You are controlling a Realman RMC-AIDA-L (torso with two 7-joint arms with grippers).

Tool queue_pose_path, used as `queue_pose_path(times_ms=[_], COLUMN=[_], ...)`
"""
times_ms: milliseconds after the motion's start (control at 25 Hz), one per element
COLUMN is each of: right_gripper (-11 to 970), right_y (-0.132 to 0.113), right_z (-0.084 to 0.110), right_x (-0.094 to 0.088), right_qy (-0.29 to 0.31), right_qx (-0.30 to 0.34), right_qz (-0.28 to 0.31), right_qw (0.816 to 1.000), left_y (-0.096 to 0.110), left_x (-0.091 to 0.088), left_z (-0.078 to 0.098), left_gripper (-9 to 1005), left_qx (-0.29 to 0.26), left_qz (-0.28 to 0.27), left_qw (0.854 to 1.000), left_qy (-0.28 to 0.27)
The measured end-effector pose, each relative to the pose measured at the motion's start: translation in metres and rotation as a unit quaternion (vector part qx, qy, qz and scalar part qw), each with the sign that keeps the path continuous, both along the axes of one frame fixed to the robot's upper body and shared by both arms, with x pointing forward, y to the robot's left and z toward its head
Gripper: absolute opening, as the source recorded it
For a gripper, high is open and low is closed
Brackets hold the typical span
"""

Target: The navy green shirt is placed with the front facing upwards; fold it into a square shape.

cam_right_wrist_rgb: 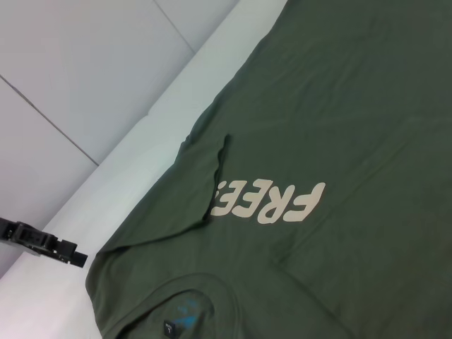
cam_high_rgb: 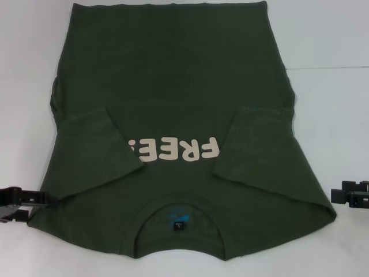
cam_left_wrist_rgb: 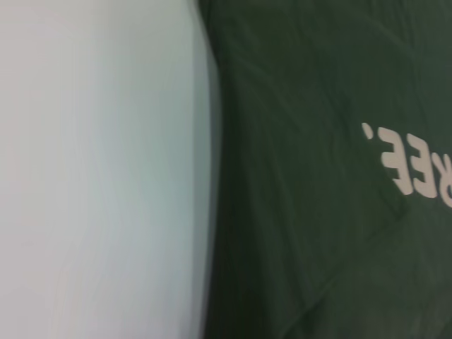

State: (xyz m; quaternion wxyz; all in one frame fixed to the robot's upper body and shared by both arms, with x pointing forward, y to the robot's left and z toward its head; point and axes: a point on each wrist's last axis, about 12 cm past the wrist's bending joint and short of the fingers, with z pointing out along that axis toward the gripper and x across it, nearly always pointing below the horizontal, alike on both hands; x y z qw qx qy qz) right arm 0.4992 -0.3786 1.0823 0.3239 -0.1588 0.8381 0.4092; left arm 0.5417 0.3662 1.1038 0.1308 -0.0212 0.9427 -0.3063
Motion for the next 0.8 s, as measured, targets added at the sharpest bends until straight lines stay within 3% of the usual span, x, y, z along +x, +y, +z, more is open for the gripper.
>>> queue_pose_path(times_ms=[800], right_gripper=[868], right_y=[0.0039], right_z=[0.0028], right_x=[0.0078], right_qy=[-0.004], right_qx=[-0.004], right_qz=[0.004], right_qw=[1.0], left_y=[-0.0011], left_x=[0.0018], left_z=[-0.0057], left_gripper=[949], left_qx=[0.007], left_qz=[0.005], left_qw=[1.0], left_qy=[0.004])
